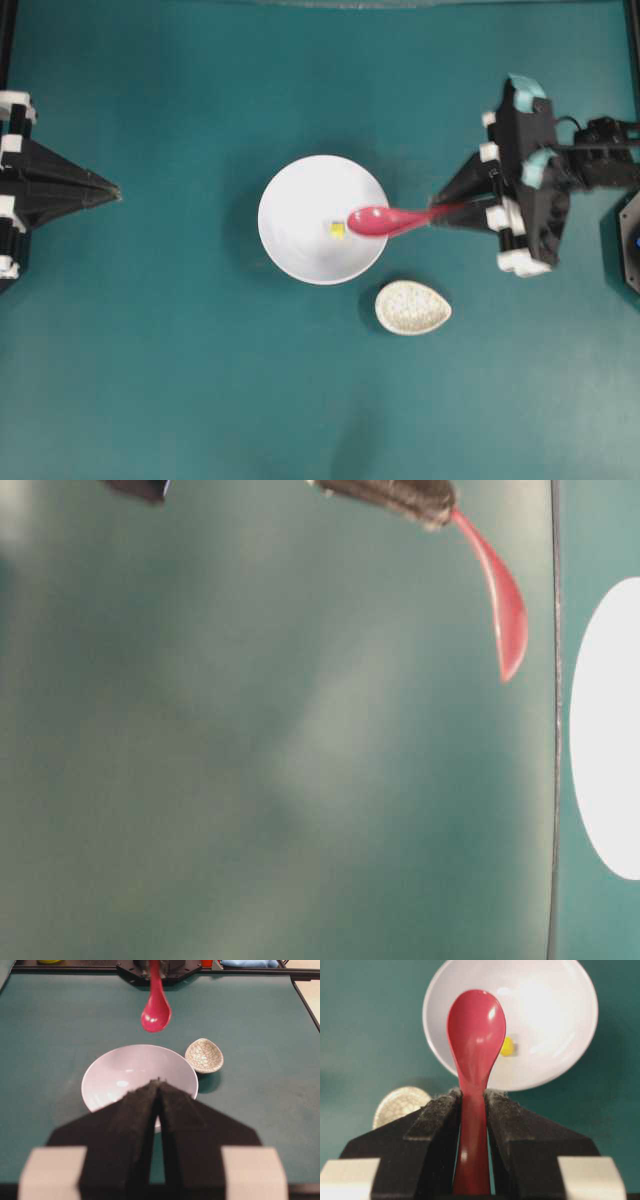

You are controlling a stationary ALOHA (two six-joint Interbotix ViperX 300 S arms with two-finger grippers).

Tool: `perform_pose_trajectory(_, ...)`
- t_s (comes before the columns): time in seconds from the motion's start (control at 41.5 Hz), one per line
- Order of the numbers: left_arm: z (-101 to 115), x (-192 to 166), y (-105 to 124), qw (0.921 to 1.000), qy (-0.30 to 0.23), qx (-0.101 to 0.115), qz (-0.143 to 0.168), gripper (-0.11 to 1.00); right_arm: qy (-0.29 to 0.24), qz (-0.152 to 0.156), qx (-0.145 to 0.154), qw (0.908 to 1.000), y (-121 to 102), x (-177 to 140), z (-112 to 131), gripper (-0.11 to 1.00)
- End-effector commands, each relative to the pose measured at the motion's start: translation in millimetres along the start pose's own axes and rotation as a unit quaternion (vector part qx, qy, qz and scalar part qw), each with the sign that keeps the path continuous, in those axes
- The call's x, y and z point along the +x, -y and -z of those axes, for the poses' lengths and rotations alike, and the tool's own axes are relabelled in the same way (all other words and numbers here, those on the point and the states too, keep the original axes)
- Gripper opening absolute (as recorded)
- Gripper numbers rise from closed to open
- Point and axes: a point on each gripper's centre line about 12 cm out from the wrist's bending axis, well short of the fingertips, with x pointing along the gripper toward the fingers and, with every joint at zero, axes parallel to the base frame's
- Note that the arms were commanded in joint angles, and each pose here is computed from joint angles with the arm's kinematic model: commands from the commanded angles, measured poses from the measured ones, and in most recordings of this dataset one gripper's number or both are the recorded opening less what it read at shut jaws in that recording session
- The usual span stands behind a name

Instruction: Scoop the yellow hexagonal prism block from the bowl with a spoon using the right arm.

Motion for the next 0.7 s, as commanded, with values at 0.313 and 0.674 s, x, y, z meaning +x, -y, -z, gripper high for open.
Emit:
perform_pose_trajectory(0.313,-6.5,1.7,-0.4,1.0,0.002,0.002,-0.001,0.02,-0.138,-0.042,-0.011,0.9895,16.6,31.7,-51.0,0.24)
perform_pose_trajectory(0.674,-6.5,1.7,-0.4,1.0,0.002,0.003,-0.001,0.02,-0.286,-0.027,0.049,0.9567,27.8,56.0,-67.8,0.24)
